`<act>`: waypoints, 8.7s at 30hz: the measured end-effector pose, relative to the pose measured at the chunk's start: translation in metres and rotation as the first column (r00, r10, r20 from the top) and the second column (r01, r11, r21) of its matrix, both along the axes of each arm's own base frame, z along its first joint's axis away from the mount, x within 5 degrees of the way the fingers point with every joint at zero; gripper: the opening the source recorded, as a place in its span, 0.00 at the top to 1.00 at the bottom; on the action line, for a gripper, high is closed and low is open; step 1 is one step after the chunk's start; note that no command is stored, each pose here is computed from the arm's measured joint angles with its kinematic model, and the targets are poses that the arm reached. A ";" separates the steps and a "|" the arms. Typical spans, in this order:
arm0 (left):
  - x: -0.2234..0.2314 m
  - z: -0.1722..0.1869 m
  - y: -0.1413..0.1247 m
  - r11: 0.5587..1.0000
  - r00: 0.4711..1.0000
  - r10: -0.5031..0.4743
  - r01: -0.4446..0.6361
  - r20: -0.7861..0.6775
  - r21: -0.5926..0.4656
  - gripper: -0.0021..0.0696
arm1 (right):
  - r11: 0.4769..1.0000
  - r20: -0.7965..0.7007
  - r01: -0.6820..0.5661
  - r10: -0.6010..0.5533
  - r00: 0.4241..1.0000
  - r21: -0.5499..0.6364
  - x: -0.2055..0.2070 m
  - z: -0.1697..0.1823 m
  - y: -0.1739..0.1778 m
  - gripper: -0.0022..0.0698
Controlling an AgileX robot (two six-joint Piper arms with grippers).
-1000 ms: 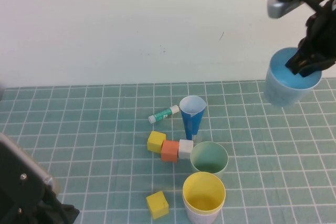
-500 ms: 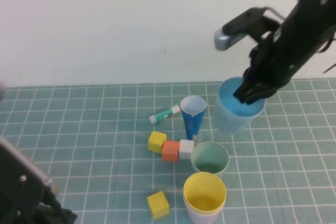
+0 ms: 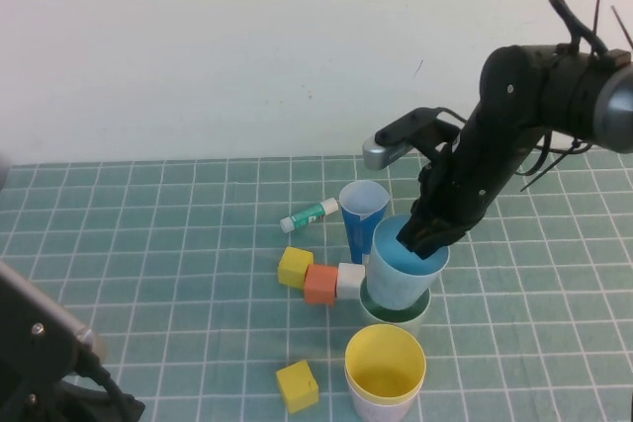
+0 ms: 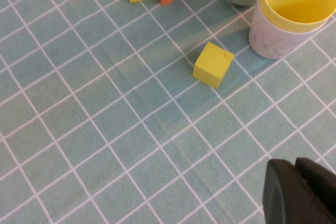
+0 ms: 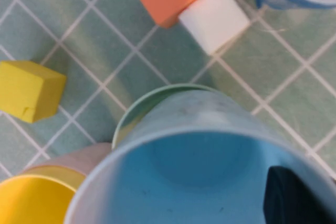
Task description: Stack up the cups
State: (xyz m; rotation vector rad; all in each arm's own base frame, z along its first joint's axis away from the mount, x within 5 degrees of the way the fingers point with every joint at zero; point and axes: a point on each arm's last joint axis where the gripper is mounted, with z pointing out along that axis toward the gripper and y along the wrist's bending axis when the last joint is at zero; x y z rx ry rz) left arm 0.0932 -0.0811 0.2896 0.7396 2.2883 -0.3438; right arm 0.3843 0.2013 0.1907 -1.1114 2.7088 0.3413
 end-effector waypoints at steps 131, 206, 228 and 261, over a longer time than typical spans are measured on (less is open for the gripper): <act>-0.054 0.000 0.058 0.968 0.928 0.068 0.028 0.365 -0.250 0.97 | 0.834 0.763 -0.319 -0.172 0.623 0.449 -0.316 0.136 -0.126 0.97; -0.047 -0.029 0.050 0.970 0.930 0.048 0.044 0.365 -0.239 0.97 | 0.769 0.707 0.434 -0.622 0.336 0.469 -0.332 -0.021 -0.202 0.97; -0.047 -0.029 0.050 0.970 0.930 0.046 0.046 0.365 -0.239 0.97 | 0.767 0.706 0.435 -0.624 0.336 0.472 -0.332 -0.021 -0.202 0.97; -0.039 -0.111 0.081 0.744 0.649 0.665 -0.538 0.370 -0.396 0.97 | 0.766 0.704 0.435 -0.626 0.335 0.474 -0.332 -0.021 -0.202 0.97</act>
